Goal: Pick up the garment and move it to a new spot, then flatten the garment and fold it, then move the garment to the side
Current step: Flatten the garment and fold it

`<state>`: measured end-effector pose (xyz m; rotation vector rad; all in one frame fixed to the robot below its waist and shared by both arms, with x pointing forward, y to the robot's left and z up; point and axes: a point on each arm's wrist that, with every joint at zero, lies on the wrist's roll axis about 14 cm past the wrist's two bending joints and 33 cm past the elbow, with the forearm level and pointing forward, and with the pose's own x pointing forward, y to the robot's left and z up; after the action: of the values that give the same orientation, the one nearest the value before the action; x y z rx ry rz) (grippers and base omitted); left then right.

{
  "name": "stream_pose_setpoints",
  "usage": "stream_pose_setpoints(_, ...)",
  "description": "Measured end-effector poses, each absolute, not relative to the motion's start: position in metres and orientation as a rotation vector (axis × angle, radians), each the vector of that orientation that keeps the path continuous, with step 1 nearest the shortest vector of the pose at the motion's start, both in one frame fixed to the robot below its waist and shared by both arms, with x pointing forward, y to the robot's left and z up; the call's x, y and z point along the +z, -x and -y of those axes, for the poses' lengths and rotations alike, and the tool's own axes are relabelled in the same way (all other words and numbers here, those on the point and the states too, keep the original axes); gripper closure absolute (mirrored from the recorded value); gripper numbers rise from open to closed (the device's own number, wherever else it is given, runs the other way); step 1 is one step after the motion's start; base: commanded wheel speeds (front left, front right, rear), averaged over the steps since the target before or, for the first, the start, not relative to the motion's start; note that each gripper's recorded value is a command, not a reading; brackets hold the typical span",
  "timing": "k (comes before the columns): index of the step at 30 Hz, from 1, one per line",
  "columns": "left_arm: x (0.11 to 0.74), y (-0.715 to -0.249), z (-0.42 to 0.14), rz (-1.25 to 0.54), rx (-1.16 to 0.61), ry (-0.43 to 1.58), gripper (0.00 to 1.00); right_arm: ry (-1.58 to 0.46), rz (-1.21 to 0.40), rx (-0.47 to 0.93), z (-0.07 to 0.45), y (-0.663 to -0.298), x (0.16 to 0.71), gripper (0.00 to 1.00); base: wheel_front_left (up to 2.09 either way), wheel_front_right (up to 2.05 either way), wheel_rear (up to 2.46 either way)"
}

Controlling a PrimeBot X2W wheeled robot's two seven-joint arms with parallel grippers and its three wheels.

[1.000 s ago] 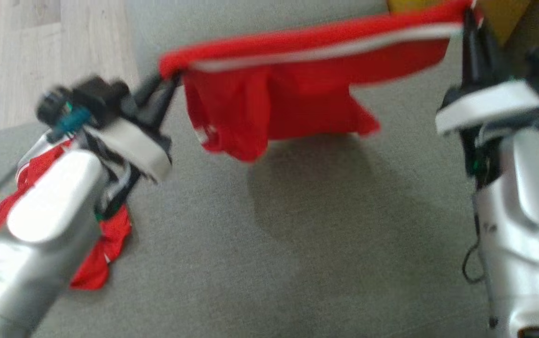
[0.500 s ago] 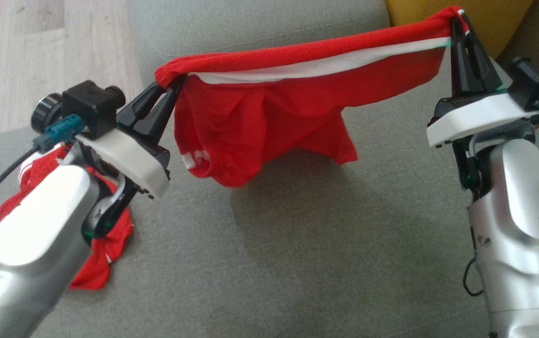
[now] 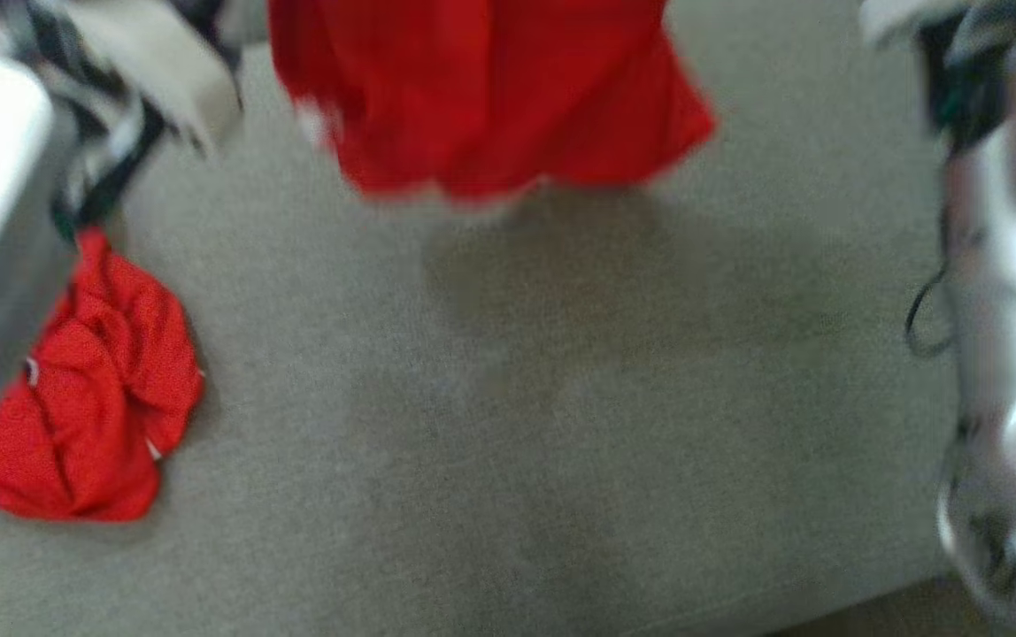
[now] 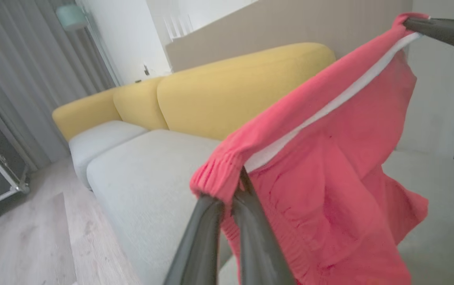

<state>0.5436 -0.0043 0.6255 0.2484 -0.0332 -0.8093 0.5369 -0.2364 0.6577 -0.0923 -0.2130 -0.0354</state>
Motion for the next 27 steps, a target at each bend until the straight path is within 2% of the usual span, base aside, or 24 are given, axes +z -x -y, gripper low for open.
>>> stream_pose_setpoints(6, 0.658, -0.6, 0.022, 0.224, -0.783, -0.198, 1.0, 0.109, 0.361, -0.107, 0.261, -0.585, 0.693, 1.0, 0.0, 0.0, 0.0)
stream_pose_setpoints(9, 0.648, -0.613, 0.028, 0.252, -0.781, -0.19, 1.0, 0.121, 0.309, -0.12, 0.266, -0.601, 0.67, 1.0, 0.0, 0.0, 0.0)
stream_pose_setpoints(12, 0.615, -0.619, 0.03, 0.207, -0.792, -0.206, 1.0, 0.141, 0.182, -0.101, 0.261, -0.61, 0.621, 1.0, 0.0, 0.0, 0.0)
stream_pose_setpoints(16, 0.566, -0.606, 0.037, 0.13, -0.854, -0.27, 1.0, 0.16, 0.015, -0.073, 0.255, -0.604, 0.558, 1.0, 0.0, 0.0, 0.0)
stream_pose_setpoints(21, 0.505, -0.57, 0.041, -0.009, -0.938, -0.273, 1.0, 0.202, -0.213, -0.027, 0.251, -0.575, 0.484, 1.0, 0.0, 0.0, 0.0)
stream_pose_setpoints(27, 0.469, -0.521, 0.038, -0.12, -1.027, -0.277, 1.0, 0.265, -0.366, -0.032, 0.27, -0.544, 0.46, 1.0, 0.0, 0.0, 0.0)
